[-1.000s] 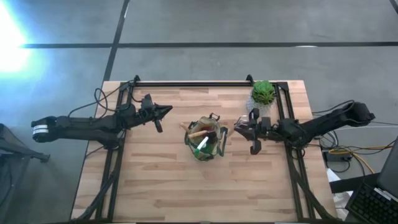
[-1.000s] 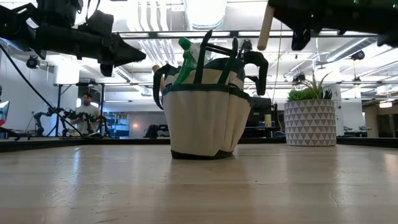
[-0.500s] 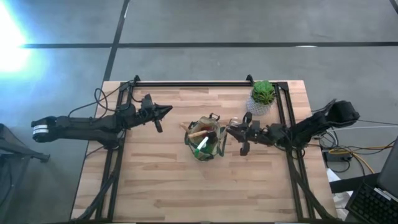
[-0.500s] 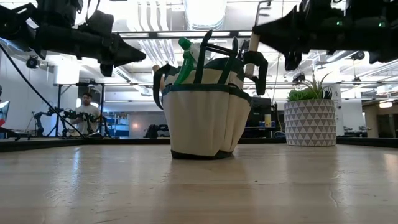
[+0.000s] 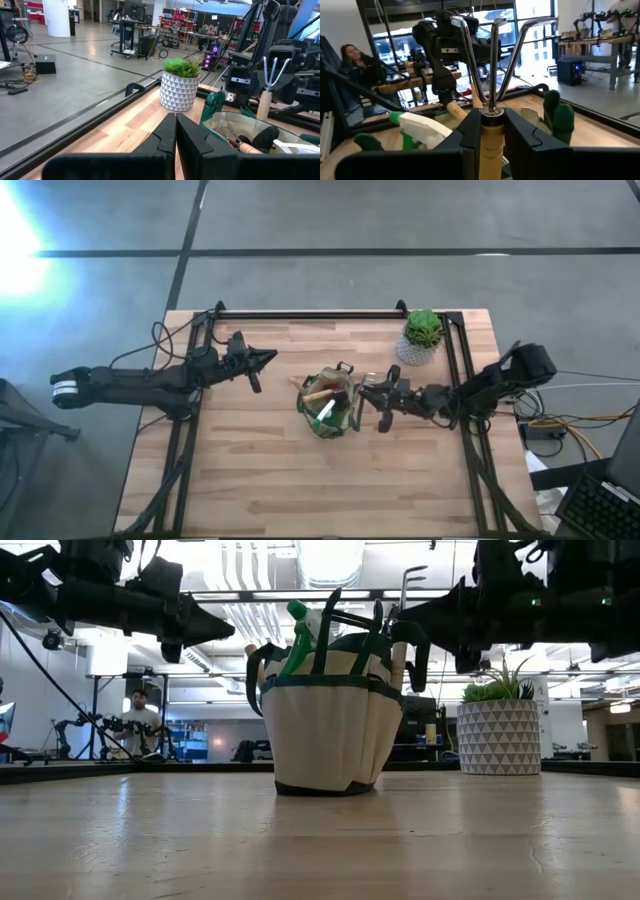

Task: Pick & Place Garden tools in Gardening bag
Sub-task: Put the brown hand rake into the light brown gardening bag

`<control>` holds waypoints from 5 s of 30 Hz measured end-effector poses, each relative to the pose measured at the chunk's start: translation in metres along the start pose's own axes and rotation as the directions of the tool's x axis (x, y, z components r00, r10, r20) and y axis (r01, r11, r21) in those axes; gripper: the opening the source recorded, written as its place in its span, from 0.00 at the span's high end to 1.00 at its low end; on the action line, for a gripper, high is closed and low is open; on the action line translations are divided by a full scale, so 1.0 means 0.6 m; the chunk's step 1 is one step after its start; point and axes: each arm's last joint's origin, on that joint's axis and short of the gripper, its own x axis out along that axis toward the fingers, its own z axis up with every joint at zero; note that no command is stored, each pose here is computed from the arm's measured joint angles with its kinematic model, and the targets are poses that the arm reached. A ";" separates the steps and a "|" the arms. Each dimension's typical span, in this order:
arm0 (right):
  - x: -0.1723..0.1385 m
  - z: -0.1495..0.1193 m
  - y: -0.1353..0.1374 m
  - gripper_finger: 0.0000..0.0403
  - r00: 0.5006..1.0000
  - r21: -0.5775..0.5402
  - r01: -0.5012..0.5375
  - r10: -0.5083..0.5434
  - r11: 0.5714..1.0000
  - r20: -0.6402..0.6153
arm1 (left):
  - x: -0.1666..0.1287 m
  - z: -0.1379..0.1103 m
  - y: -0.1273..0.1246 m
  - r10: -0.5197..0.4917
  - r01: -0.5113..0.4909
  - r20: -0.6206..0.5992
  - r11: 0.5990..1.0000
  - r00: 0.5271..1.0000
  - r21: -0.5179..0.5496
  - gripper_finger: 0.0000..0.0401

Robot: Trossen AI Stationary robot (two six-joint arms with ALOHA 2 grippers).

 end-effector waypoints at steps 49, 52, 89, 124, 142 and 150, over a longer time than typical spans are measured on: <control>0.003 -0.037 0.008 0.89 0.997 -0.103 0.020 -0.028 0.994 -0.078 | 0.000 0.000 0.000 0.000 0.000 0.000 1.000 1.000 0.000 0.96; 0.002 -0.038 0.010 0.89 0.997 -0.105 0.014 -0.022 0.994 -0.080 | 0.000 0.000 0.000 0.000 0.000 0.000 1.000 1.000 0.000 0.96; 0.008 -0.058 0.026 0.88 0.975 -0.147 -0.016 -0.017 0.989 -0.220 | 0.000 0.000 0.000 0.000 0.000 0.000 1.000 1.000 0.000 0.96; -0.006 -0.037 0.023 0.70 0.948 -0.138 -0.033 -0.013 0.990 -0.318 | 0.000 0.000 0.000 0.001 -0.001 0.000 1.000 1.000 0.000 0.96; -0.024 -0.011 0.018 0.68 0.919 -0.096 -0.029 -0.012 0.995 -0.393 | 0.000 0.000 0.000 0.000 0.000 0.000 1.000 1.000 0.000 0.96; -0.034 0.001 0.012 0.62 0.907 -0.068 0.005 -0.033 0.998 -0.420 | 0.000 0.000 0.000 0.000 0.000 0.000 1.000 1.000 0.000 0.96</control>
